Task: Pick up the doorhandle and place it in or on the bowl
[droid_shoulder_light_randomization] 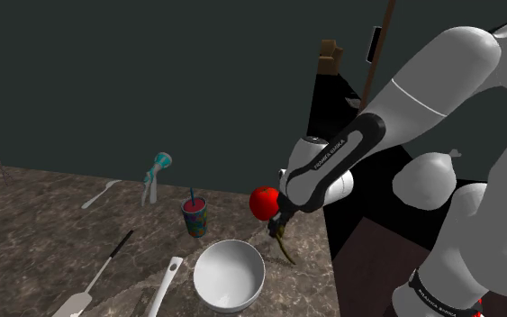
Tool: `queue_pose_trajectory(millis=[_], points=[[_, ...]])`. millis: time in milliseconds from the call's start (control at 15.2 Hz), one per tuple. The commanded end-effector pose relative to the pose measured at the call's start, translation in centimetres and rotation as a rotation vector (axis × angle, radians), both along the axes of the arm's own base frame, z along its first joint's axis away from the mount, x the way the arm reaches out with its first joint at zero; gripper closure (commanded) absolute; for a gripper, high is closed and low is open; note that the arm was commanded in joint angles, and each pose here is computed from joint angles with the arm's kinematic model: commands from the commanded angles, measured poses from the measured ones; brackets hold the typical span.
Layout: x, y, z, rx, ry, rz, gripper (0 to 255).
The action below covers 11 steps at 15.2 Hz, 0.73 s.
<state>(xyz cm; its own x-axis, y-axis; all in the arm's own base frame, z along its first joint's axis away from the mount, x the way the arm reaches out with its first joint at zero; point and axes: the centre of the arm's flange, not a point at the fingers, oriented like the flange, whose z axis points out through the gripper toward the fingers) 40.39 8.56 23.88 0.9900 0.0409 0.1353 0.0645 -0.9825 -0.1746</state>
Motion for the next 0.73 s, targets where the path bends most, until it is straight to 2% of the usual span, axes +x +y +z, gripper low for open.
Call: queue_pose_trajectory(millis=[0, 660], points=[[0.0, 0.0, 1.0, -0.001, 0.000, 0.000, 255], [0.0, 0.0, 6.3, -0.001, 0.000, 0.000, 255]])
